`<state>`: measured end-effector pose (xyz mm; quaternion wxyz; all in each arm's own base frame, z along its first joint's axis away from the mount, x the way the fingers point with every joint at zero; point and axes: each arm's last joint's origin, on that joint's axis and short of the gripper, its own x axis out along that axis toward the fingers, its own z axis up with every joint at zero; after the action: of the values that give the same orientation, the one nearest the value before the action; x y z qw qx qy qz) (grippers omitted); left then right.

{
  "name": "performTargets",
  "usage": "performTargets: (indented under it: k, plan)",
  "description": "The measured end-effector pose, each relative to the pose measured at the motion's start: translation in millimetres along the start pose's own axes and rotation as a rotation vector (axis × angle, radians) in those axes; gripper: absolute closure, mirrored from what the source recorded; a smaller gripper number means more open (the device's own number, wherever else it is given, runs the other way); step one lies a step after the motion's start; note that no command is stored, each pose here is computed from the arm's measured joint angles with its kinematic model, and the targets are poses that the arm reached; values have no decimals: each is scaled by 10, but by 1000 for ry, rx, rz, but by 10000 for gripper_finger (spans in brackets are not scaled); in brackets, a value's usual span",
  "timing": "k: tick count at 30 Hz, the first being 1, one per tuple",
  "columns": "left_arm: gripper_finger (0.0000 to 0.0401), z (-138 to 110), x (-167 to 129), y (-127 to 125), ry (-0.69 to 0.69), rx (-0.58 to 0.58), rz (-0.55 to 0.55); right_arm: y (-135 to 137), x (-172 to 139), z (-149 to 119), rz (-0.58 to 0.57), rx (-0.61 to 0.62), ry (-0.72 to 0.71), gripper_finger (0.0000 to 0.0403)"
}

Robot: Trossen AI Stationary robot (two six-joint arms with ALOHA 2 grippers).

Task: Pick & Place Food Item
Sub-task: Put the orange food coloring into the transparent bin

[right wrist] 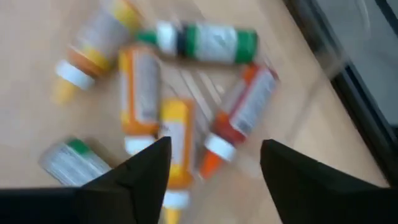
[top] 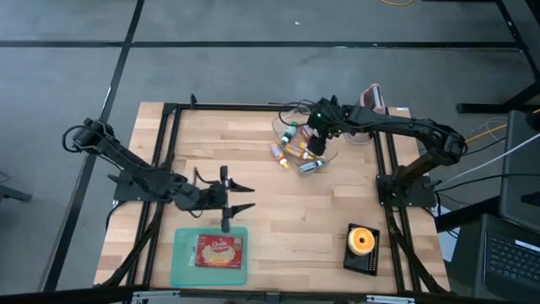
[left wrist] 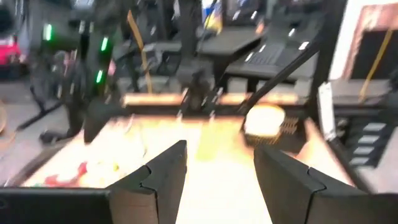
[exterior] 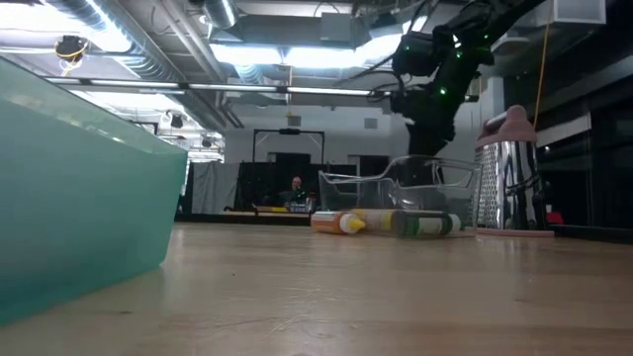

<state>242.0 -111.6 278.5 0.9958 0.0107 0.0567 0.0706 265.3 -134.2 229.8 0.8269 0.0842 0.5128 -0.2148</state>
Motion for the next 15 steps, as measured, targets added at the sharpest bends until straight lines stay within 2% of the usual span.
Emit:
performTargets:
  k: [6,10,15]
  plan:
    - [219,-271,186,158,191,-17,72,183,-309,198,203,-48,-293,155]
    - [219,-497,344,291,331,-13,112,317,-758,279,348,-117,-553,167]
    - [219,-710,596,425,453,51,95,434,-1324,174,443,-159,-757,179]
